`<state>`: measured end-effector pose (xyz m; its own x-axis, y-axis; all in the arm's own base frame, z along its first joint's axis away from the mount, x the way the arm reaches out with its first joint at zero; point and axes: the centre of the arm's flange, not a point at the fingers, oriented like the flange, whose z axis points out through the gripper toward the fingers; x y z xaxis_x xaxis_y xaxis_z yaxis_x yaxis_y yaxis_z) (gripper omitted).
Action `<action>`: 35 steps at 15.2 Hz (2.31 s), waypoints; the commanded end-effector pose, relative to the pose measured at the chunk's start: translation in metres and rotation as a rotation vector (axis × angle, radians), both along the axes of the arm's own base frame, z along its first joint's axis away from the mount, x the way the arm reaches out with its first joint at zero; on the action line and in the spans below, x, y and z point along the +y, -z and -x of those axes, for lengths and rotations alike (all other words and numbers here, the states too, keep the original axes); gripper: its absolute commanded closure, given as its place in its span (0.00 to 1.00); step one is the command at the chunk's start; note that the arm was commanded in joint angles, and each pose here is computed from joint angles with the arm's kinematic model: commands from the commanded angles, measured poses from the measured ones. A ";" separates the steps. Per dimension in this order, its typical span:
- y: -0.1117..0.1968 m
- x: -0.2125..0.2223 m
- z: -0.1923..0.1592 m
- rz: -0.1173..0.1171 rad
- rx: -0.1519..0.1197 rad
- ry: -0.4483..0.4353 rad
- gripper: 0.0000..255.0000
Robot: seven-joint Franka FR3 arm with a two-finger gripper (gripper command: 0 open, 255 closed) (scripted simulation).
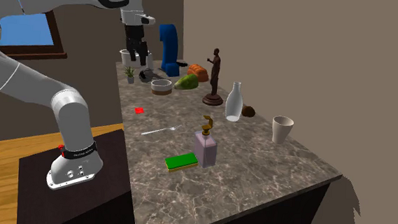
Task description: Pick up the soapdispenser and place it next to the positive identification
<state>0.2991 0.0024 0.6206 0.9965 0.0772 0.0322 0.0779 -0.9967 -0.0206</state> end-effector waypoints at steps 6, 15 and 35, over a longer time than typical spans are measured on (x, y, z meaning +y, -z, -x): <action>0.027 -0.056 -0.022 -0.003 -0.008 -0.019 0.00; 0.075 -0.156 -0.065 -0.009 -0.023 -0.053 0.00; 0.179 -0.332 -0.154 -0.019 -0.050 -0.115 0.00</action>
